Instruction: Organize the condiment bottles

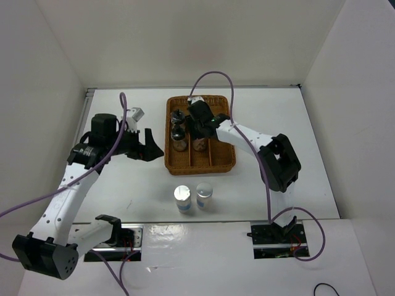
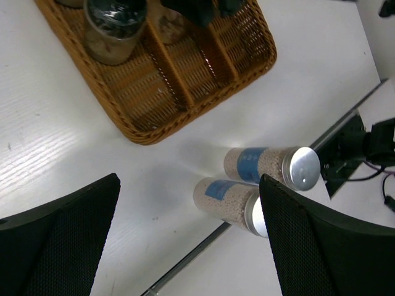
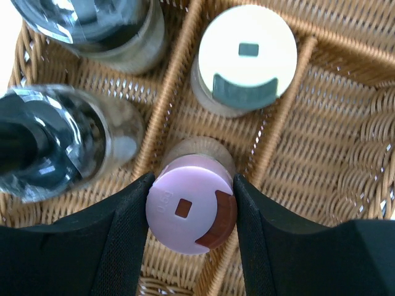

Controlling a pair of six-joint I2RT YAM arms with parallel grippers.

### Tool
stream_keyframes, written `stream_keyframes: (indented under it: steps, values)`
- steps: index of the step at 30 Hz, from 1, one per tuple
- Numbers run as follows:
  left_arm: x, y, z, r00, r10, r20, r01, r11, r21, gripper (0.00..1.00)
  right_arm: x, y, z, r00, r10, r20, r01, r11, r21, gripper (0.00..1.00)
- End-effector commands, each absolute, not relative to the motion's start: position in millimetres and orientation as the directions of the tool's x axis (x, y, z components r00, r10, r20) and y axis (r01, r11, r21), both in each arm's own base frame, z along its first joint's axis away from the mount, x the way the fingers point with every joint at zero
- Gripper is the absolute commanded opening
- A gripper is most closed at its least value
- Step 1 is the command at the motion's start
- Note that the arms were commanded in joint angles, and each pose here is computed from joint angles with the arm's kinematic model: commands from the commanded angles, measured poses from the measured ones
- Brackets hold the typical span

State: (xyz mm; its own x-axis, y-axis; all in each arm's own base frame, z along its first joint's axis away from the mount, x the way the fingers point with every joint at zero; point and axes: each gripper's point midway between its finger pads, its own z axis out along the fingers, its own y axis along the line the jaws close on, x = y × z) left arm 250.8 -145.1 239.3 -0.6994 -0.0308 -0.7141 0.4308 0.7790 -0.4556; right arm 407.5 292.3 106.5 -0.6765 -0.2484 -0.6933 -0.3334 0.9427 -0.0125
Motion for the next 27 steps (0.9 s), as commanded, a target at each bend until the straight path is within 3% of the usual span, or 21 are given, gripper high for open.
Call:
stream_keyframes:
  steps: [1,4,8,9,11,14,22,27]
  values:
    - [242.0,-160.7,259.4,-0.637,0.03,-0.771,0.547,0.723,-0.423,0.99,429.6,302.8,123.9,-0.623,-0.212,-0.753,-0.315,0.949,-0.006,0.48]
    - [236.5,-166.6,252.5,-0.646,0.058,-0.761,0.553,0.723,-0.414,0.99,432.7,303.0,116.3,-0.624,-0.214,-0.751,-0.307,0.951,-0.015,0.48]
    - [231.3,-174.1,251.8,-0.637,0.089,-0.766,0.582,0.707,-0.402,0.99,434.7,303.2,112.8,-0.634,-0.208,-0.744,-0.294,0.956,-0.017,0.61]
    - [230.7,-175.2,251.3,-0.636,0.094,-0.766,0.584,0.708,-0.398,0.99,434.7,303.1,108.2,-0.64,-0.213,-0.739,-0.294,0.956,-0.021,0.78]
    - [227.9,-176.5,248.4,-0.641,0.107,-0.76,0.582,0.712,-0.392,0.99,435.3,295.8,109.1,-0.649,-0.196,-0.735,-0.25,0.968,-0.037,0.97]
    - [224.0,-181.7,243.5,-0.651,0.13,-0.748,0.59,0.707,-0.39,0.99,430.5,290.4,124.5,-0.647,-0.181,-0.741,-0.235,0.971,-0.031,0.99]
    - [221.2,-190.7,234.8,-0.661,0.164,-0.732,0.611,0.683,-0.399,0.99,395.9,257.2,237.7,-0.53,-0.076,-0.844,-0.212,0.976,0.045,0.99]
    - [222.3,-199.8,223.5,-0.674,0.202,-0.71,0.624,0.669,-0.403,0.99,339.2,244.2,265.1,-0.492,-0.058,-0.869,-0.355,0.925,0.139,0.99]
